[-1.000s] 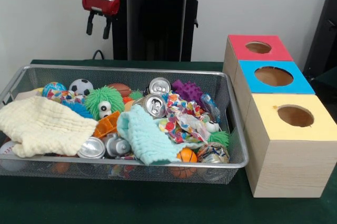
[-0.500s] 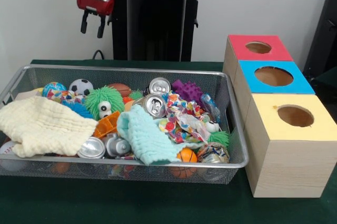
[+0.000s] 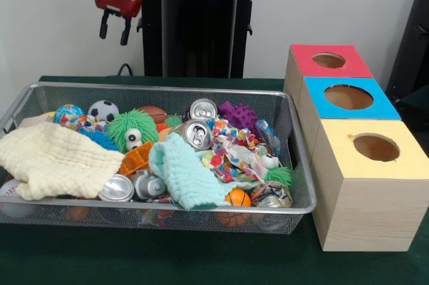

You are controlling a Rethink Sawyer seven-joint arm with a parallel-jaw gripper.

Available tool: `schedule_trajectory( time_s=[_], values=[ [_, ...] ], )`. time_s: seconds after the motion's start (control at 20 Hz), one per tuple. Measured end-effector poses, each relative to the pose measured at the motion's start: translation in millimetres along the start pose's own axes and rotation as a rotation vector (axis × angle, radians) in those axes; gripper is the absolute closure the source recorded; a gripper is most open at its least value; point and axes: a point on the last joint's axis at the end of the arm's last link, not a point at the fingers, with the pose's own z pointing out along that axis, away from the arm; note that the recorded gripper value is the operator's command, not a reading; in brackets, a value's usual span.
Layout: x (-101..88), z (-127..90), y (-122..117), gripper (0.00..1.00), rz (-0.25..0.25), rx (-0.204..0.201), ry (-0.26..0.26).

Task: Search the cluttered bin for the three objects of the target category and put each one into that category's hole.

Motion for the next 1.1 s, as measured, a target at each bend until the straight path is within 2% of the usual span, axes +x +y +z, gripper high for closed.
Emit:
schedule_trajectory(
  time_s=[0.5,0.75,1.1],
  values=[
    [8.7,-5,-9,0.00,-0.014,0.024,0.032],
    [15.8,-7,-20,0.00,-0.011,0.070,0.058],
    [22.7,-9,-36,0.00,0.005,0.123,0.043]
  ],
)
